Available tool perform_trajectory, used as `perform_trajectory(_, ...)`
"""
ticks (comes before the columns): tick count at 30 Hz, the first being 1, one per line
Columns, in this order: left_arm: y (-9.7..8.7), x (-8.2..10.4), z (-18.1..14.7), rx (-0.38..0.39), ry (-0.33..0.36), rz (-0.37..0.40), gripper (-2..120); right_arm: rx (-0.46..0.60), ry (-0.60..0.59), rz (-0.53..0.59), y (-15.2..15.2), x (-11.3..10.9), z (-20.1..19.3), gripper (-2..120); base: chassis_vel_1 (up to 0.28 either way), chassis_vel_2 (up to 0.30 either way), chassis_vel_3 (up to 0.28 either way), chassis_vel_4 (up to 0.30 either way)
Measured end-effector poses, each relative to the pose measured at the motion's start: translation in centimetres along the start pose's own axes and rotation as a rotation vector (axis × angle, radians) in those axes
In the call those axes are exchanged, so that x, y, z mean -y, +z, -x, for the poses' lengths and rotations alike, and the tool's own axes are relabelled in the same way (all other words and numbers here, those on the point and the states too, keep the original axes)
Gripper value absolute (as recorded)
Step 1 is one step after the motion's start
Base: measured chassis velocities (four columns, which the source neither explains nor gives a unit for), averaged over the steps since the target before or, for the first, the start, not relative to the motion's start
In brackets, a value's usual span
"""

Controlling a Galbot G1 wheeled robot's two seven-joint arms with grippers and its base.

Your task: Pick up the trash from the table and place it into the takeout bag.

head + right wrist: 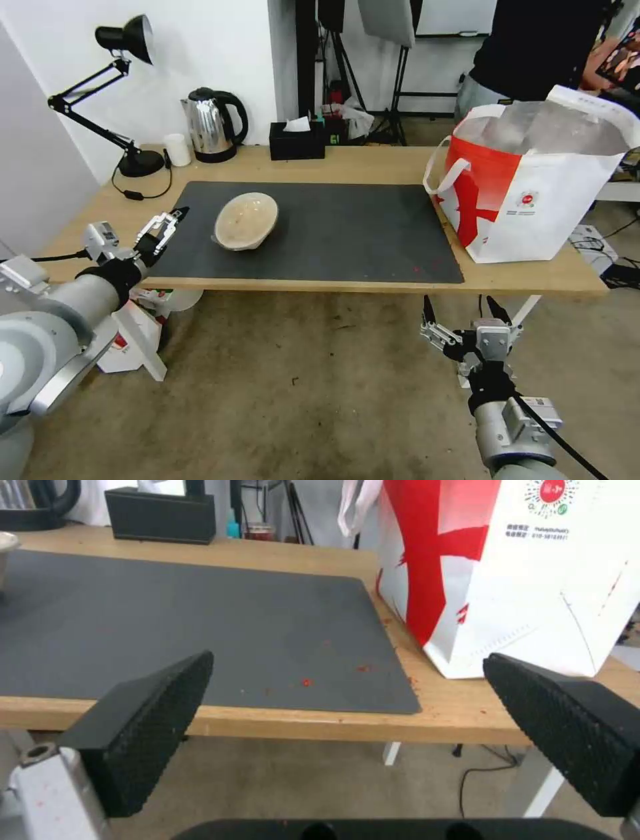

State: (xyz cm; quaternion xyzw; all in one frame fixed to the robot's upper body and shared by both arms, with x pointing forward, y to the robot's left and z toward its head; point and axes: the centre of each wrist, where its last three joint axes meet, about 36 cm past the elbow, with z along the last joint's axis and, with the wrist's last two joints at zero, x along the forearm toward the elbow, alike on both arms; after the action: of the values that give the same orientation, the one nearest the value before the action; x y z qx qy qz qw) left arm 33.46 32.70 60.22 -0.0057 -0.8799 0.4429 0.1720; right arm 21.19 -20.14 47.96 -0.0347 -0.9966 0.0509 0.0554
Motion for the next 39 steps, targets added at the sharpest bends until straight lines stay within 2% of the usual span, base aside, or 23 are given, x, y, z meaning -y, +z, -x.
perform_trajectory(39,-1.4,-1.5,7.0,-0.079,-0.088,0.007,100,0.0,0.0,0.0,0.0,0.0,0.0,100,0.0,0.0,0.0,0.0)
